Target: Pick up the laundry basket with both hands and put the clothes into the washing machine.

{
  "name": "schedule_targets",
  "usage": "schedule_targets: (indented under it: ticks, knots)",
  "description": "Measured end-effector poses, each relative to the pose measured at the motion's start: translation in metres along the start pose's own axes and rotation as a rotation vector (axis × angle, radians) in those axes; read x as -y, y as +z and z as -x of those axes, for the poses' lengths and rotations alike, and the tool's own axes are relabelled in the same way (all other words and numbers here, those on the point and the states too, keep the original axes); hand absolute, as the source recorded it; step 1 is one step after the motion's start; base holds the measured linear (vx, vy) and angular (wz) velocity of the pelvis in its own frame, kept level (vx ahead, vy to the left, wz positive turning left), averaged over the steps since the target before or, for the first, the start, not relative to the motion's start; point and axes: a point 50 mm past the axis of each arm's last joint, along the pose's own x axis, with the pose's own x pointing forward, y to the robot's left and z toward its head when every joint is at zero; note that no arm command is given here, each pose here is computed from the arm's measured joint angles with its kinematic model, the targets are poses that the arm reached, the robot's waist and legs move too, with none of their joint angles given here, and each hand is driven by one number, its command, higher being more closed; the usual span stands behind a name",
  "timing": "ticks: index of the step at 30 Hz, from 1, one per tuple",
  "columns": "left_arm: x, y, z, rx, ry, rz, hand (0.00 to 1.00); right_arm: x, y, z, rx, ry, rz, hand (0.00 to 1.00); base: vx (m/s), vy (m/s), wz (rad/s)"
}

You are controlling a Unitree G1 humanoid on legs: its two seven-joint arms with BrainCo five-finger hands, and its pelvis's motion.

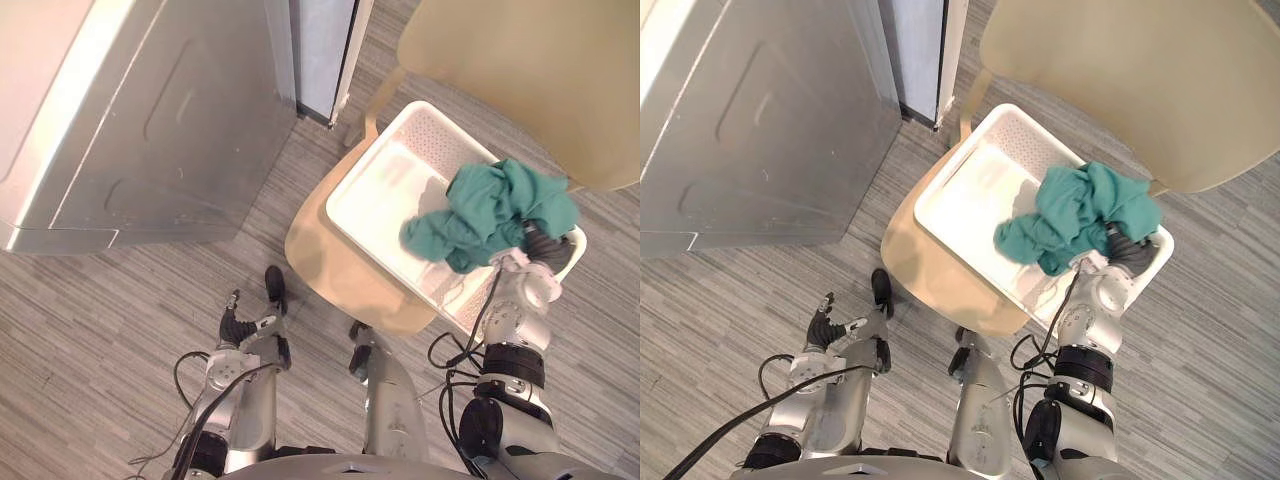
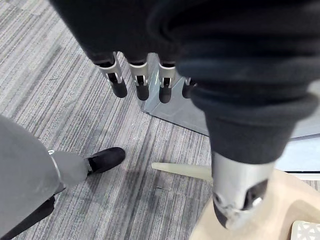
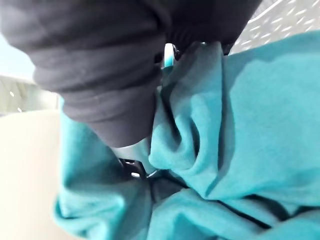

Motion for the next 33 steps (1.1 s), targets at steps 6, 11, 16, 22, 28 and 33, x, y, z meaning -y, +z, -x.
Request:
schedule_targets:
  ticks: [6,11,16,22,28,33]
  knots:
    - [0.003,-0.019,0.001,-0.090,-0.014,-0.019,0.00,-0.007,0.024,0.008,0.094,0.058,-0.120,1.00,0.05,-0.018,0.05]
    - [0.003,-0.039,0.008,-0.174,-0.038,-0.047,0.00,-0.010,0.023,0.042,0.099,0.172,-0.186,1.00,0.11,-0.030,0.02]
    - [0.000,-0.033,0.010,-0.128,-0.048,-0.073,0.00,-0.016,0.029,0.070,0.126,0.292,-0.227,1.00,0.12,-0.021,0.06]
    - [-0.001,0.018,0.021,0.127,-0.062,-0.041,0.00,-0.012,0.034,0.084,0.142,0.354,-0.223,1.00,0.10,-0.005,0.01]
    - [0.007,0.074,0.036,0.380,-0.127,0.065,0.00,-0.020,0.033,0.097,0.117,0.454,-0.240,1.00,0.04,0.005,-0.04]
    - [0.011,0.114,0.048,0.575,-0.162,0.082,0.00,-0.026,0.027,0.102,0.068,0.519,-0.280,1.00,-0.02,0.027,-0.08]
